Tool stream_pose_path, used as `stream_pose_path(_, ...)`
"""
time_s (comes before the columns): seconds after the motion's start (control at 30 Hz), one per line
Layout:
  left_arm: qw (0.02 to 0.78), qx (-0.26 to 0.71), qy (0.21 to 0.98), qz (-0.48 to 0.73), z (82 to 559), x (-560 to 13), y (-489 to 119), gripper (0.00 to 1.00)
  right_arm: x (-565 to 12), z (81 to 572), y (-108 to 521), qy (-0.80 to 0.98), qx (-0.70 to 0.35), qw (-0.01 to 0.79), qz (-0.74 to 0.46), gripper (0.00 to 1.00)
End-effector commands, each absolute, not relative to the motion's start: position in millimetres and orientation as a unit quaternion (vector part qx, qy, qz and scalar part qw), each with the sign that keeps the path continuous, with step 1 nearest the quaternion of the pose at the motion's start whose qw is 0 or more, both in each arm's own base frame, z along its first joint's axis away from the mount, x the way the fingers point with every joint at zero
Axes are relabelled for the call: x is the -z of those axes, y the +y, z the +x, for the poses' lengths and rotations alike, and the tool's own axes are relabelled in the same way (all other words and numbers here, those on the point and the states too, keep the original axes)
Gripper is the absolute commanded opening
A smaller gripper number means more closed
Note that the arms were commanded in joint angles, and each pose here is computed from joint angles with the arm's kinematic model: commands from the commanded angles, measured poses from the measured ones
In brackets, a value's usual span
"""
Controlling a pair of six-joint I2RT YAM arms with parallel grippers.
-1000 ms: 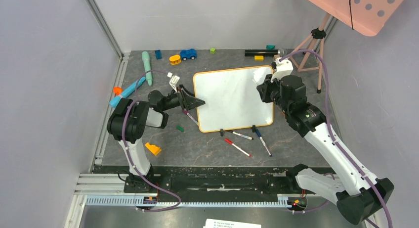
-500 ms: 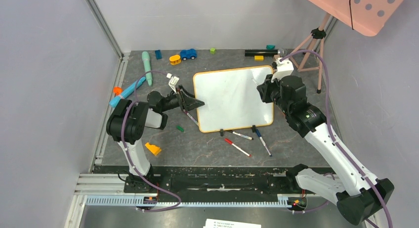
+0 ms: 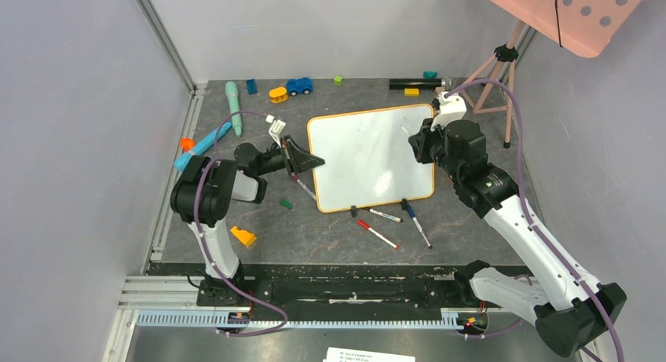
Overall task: Write a sentence on the whiteboard
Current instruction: Hold the whiteboard on the whiteboard stand.
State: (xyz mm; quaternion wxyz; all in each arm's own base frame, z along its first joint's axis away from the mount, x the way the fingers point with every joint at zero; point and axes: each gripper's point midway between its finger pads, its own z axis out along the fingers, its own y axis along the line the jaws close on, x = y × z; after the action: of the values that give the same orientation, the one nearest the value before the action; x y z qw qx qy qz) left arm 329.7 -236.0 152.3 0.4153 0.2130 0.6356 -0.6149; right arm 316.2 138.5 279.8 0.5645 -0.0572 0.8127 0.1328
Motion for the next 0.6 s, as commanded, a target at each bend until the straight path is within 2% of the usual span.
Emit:
stream_pose_path(0.0, 0.44, 0.615, 0.61, 0.237, 331.4, -167.5, -237.3, 0.13, -300.5, 322.6, 136.1, 0.797, -0.129, 0.588, -0.053, 0.0)
stream_pose_path(0.07, 0.441, 0.614, 0.611, 0.234, 333.0, -166.8, -236.8, 0.02, -301.1, 323.8, 136.6, 0.797, -0.128, 0.588, -0.054, 0.0)
stream_pose_path(0.57, 0.429, 0.621, 0.613, 0.232, 338.6, -163.8, -238.3, 0.02, -298.4, 326.9, 134.8, 0.799, -0.12, 0.586, -0.051, 0.0)
